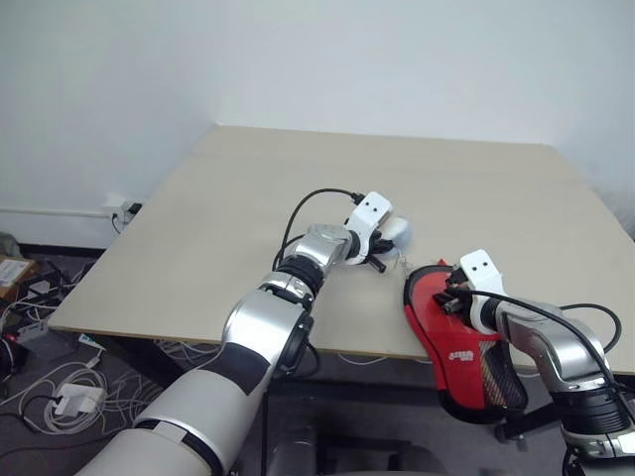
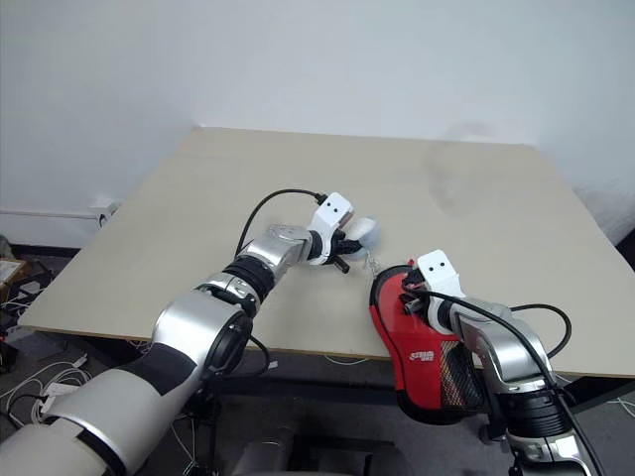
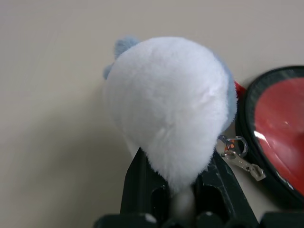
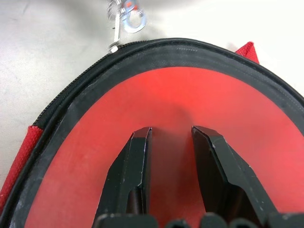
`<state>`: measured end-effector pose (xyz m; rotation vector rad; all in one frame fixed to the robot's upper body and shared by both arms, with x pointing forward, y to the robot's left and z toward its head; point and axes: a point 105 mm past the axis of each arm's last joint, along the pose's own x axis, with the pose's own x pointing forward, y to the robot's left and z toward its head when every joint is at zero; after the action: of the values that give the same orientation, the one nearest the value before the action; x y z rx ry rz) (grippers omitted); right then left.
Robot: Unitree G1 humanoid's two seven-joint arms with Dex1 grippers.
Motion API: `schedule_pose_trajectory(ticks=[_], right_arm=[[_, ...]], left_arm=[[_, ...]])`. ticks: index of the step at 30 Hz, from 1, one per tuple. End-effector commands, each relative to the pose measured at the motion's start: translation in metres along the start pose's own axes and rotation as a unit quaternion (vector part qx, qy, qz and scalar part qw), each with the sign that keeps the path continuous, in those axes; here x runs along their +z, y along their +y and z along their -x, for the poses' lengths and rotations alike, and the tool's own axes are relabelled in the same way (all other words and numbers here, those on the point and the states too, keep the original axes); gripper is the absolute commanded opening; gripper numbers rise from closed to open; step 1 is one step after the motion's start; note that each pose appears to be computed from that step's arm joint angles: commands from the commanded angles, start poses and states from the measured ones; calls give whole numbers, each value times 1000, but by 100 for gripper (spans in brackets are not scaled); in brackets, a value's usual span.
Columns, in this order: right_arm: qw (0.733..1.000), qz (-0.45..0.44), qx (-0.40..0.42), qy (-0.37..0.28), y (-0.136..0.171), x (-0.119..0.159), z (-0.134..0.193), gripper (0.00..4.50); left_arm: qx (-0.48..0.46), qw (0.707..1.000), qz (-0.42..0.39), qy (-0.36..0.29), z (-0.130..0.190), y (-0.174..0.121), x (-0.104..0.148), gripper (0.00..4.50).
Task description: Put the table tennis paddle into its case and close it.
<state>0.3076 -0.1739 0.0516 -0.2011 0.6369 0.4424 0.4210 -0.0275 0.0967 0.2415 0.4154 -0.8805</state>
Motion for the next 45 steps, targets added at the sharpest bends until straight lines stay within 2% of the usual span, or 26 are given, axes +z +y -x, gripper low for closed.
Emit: schedule_pose_trajectory(ticks=[1,10,18,28,33,38,44,45], right_arm=[[996,-23,20,83,15,-44,-6,140],[997,-19,8,75,19,-48,1,140],[997,-20,0,70,15,-47,6,140],[999,-33,-14,27,-6,-23,10,140],[997,-63,-32,-31,-22,4,13,140],[990,-92,-60,-90,-38,34,15,140],[982,-102,-64,-144,-47,68,18,140],[982,-101,-63,-149,-48,73,19,181]], left_arm=[[39,996,-37,-75,5,5,56,10],[-16,994,-60,-87,-17,-44,59,10],[-101,989,-62,-89,-18,-67,49,293],[-206,974,-6,-99,3,-56,29,293],[-239,964,26,-111,22,-40,25,293],[-257,960,20,-105,35,-30,10,293],[-273,958,-9,-90,36,-40,-12,293],[-281,955,-17,-93,36,-46,-14,297]])
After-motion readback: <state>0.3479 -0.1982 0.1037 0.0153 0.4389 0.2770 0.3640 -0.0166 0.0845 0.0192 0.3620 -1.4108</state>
